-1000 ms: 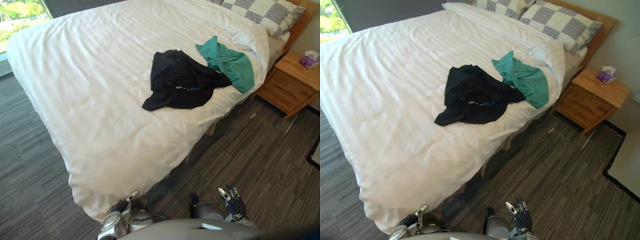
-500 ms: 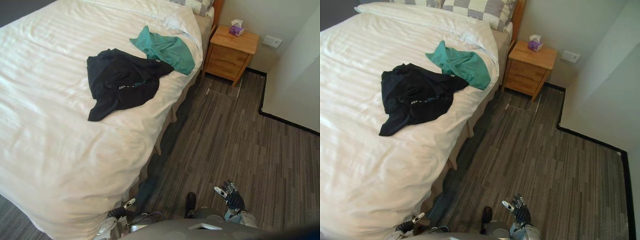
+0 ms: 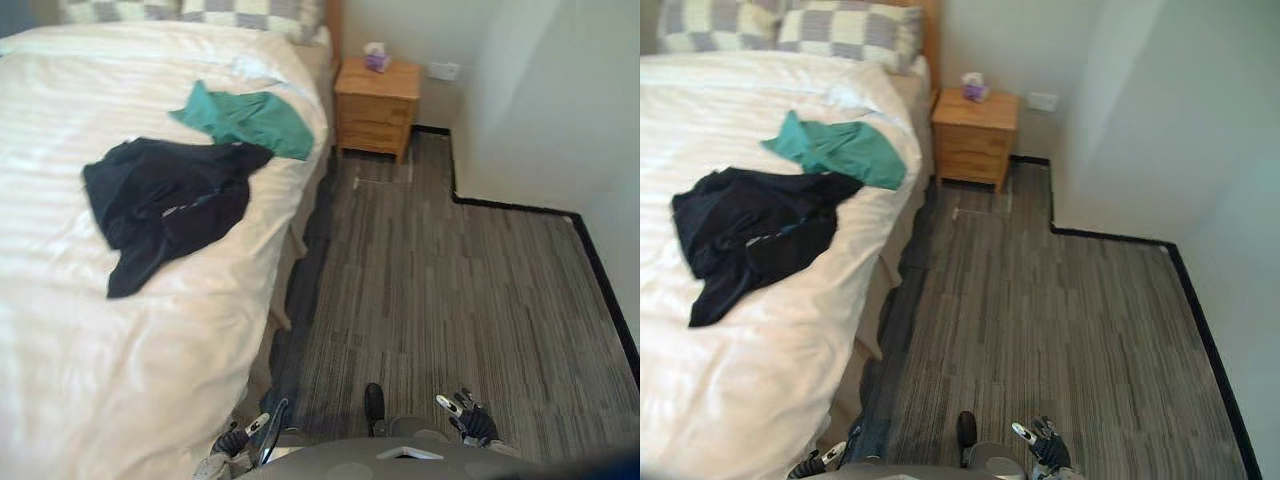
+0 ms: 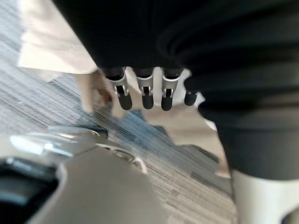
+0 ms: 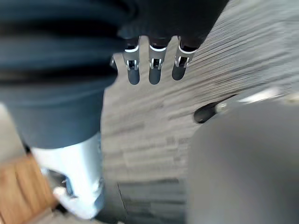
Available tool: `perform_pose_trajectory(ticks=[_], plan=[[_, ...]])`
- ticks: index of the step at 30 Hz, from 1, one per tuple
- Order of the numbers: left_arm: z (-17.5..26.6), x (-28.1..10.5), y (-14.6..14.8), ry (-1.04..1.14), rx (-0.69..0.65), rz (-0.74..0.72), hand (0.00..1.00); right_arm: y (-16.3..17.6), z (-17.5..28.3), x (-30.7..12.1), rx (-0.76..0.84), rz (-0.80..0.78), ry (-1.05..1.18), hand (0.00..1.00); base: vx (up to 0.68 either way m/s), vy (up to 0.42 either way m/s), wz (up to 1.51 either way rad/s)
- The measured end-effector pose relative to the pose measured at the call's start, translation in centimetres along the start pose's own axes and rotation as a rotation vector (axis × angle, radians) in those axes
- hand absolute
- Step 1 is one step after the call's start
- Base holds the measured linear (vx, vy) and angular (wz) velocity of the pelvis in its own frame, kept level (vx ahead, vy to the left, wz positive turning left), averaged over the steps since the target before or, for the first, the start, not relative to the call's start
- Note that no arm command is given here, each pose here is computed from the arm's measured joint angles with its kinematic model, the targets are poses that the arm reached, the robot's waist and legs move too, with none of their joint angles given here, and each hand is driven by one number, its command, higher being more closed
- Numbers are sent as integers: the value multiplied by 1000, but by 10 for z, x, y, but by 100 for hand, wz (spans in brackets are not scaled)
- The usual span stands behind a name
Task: Tidy the bed and pick cloth on bed and put in laundry
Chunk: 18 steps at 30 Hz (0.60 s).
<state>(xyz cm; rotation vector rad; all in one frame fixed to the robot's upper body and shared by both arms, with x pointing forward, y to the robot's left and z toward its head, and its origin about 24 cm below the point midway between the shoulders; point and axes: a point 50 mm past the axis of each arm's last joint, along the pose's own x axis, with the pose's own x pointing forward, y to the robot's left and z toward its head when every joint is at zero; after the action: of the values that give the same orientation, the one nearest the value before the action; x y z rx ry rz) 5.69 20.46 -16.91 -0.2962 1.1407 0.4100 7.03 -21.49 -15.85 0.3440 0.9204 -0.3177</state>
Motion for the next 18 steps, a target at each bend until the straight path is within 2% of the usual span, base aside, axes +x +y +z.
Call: perform_pose_trajectory(ticks=[3, 8, 11, 12, 18], plan=[[4, 1, 3, -7, 6, 5, 0, -4, -13, -5, 55, -33, 46, 0, -14, 149, -54], [16, 4, -9, -32, 44, -36, 0, -13, -29, -12, 78, -76, 151, 0, 65, 83, -4], [18, 5, -14, -36, 45, -50, 0, -14, -28, -12, 87, -84, 153, 0, 78, 74, 6], [20, 6, -29, -29, 50, -90, 0, -14, -28, -11, 84, -103, 171, 0, 5, 36, 2], [21, 6, -29, -32, 53, -89, 0, -14, -28, -11, 84, -101, 169, 0, -42, 24, 11]])
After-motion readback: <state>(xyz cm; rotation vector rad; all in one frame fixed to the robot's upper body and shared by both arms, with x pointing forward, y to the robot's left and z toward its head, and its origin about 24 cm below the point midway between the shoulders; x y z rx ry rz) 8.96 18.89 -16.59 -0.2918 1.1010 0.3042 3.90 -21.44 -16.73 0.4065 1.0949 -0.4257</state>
